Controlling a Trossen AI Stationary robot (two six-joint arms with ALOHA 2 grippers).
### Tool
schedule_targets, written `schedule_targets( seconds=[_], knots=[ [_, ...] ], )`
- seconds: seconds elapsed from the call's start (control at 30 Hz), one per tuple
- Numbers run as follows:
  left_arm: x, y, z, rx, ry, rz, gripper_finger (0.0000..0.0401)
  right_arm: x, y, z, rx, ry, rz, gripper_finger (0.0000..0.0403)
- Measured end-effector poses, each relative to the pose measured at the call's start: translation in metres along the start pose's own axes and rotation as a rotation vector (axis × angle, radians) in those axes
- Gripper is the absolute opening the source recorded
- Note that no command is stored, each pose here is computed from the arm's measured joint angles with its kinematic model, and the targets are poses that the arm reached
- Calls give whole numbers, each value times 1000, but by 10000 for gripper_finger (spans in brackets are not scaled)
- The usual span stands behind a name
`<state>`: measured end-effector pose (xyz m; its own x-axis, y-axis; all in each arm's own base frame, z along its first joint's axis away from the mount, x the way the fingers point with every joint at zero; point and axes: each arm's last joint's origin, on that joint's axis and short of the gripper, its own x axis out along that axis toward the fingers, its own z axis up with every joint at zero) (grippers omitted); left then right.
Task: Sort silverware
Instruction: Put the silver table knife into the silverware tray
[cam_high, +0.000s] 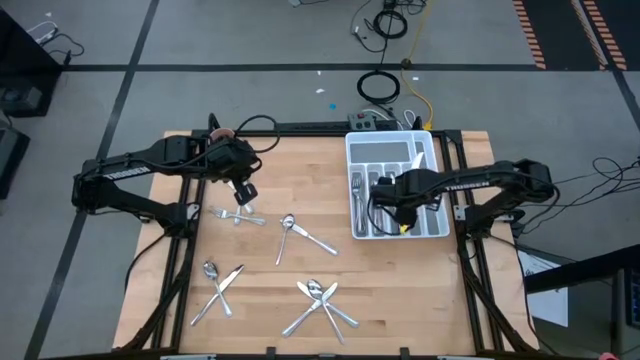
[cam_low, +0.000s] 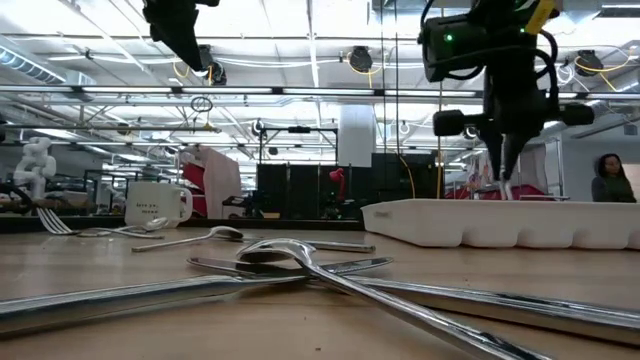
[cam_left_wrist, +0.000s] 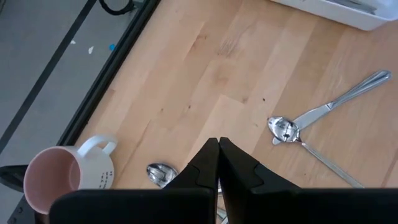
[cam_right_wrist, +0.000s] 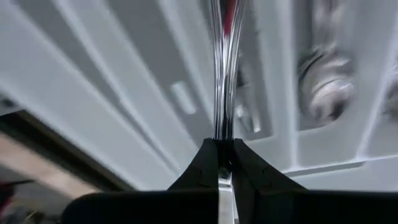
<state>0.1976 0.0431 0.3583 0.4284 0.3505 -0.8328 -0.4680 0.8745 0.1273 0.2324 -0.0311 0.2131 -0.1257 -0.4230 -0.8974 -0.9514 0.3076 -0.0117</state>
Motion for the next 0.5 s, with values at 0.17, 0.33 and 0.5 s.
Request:
schedule_targets(
  seconds=[0.17, 0.33, 0.5],
  knots=[
    [0, 0, 0, 0, 1, 0, 13, -1, 0, 3, -51, -44, -4, 0],
    [0, 0, 0, 0, 0, 0, 13, 2, -2, 3, -119, -114, 18, 0],
    [0, 1, 0, 1, -3, 17, 13, 16, -6, 4, -171, -112, 27, 0]
  ],
)
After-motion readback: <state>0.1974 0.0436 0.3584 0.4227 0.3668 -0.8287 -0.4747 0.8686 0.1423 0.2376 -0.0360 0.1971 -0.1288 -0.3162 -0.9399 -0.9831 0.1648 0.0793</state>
